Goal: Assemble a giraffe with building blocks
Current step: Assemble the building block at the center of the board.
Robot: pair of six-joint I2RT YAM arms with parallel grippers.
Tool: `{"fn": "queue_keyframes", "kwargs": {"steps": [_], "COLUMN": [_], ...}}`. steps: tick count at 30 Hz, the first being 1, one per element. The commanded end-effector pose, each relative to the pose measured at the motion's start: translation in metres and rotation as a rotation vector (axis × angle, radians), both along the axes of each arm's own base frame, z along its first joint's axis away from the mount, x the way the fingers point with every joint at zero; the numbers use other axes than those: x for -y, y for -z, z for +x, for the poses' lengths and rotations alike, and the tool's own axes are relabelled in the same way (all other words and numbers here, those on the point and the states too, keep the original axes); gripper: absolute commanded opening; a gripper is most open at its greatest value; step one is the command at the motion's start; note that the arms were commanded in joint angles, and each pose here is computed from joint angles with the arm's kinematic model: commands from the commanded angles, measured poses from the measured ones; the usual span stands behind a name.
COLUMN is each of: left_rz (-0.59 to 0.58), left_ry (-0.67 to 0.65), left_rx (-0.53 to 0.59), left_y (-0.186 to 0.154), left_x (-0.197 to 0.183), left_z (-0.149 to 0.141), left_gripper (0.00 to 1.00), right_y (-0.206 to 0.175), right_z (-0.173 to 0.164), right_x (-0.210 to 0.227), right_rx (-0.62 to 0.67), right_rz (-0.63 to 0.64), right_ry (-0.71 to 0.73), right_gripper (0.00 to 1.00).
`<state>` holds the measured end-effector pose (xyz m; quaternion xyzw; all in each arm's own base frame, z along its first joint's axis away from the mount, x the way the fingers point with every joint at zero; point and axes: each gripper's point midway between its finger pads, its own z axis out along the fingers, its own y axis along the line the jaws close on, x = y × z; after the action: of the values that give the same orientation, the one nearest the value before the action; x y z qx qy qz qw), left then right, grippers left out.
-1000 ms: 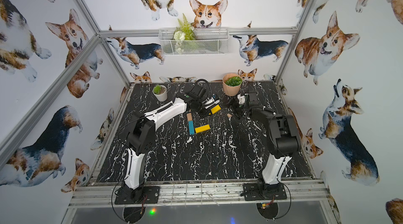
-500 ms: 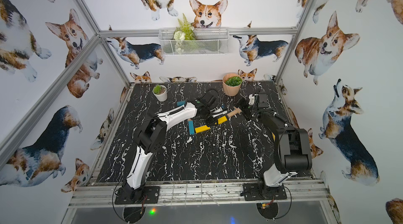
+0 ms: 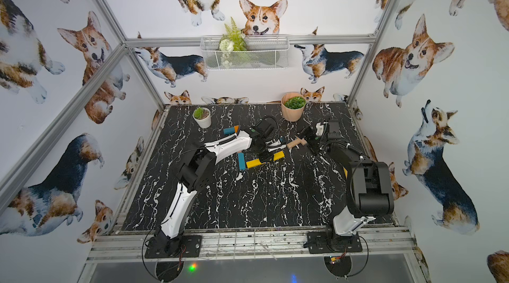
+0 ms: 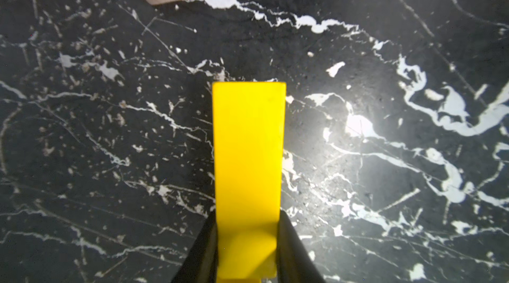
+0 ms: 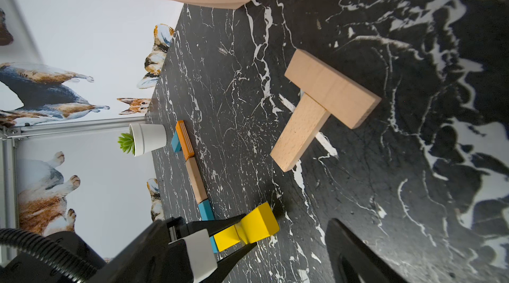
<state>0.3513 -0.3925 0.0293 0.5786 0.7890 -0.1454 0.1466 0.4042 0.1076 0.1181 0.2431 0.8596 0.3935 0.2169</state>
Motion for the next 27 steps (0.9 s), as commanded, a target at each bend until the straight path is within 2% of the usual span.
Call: {"fn": "queue_keyframes", "kwargs": {"steps": [1,10,12,16,17,18,19,22,23,24,27], "left_rz": [0.037,0.074,0.074,0.092,0.091,0.087,0.078,0.038,0.021,0.006,-0.017], "left_ry": [0.027,0.007,0.004,-0.029,-0.036,-0.043,-0.049,-0.078,-0.089,-0.1,-0.141], "left_rx": [-0.002,-0.005,-0.005,-0.002,-0.003,-0.004,-0.004,0.003,0.006,0.015,0.057], "left_y": [0.006,0.015,0.014,0.011,0.01,0.007,0.004,-0.008,-0.014,-0.021,-0.043], "left_x": [-0.005,-0.008,-0.008,-0.009,-0.009,-0.009,-0.008,-0.003,-0.003,-0.001,-0.002], "left_z": [-0.002,0.002,0.003,0.006,0.007,0.008,0.009,0.013,0.015,0.017,0.027], "left_gripper": [0.15,0.19,0.22,0.36,0.45,0.59,0.69,0.79,0.96,1.0,1.0], "right_y": [-0.004,-0.001,-0.001,-0.003,-0.003,-0.003,-0.003,0.002,0.004,0.006,0.008], "right_z": [0.003,-0.001,-0.002,-0.003,-0.003,-0.003,-0.003,-0.006,-0.007,-0.008,-0.01], "right_x": [-0.003,-0.004,-0.004,-0.003,-0.003,-0.004,-0.004,-0.004,-0.004,-0.004,-0.008], "right_rx": [0.017,0.015,0.015,0.023,0.023,0.023,0.024,0.017,0.013,0.011,0.011], "right_rz": [0.029,0.027,0.027,0.023,0.024,0.024,0.023,0.017,0.012,0.008,-0.016], "right_ry": [-0.002,-0.01,-0.011,-0.011,-0.012,-0.014,-0.015,-0.024,-0.027,-0.031,-0.048], "right_gripper": [0.93,0.93,0.93,0.93,0.92,0.93,0.93,0.93,0.93,0.93,0.93]}}
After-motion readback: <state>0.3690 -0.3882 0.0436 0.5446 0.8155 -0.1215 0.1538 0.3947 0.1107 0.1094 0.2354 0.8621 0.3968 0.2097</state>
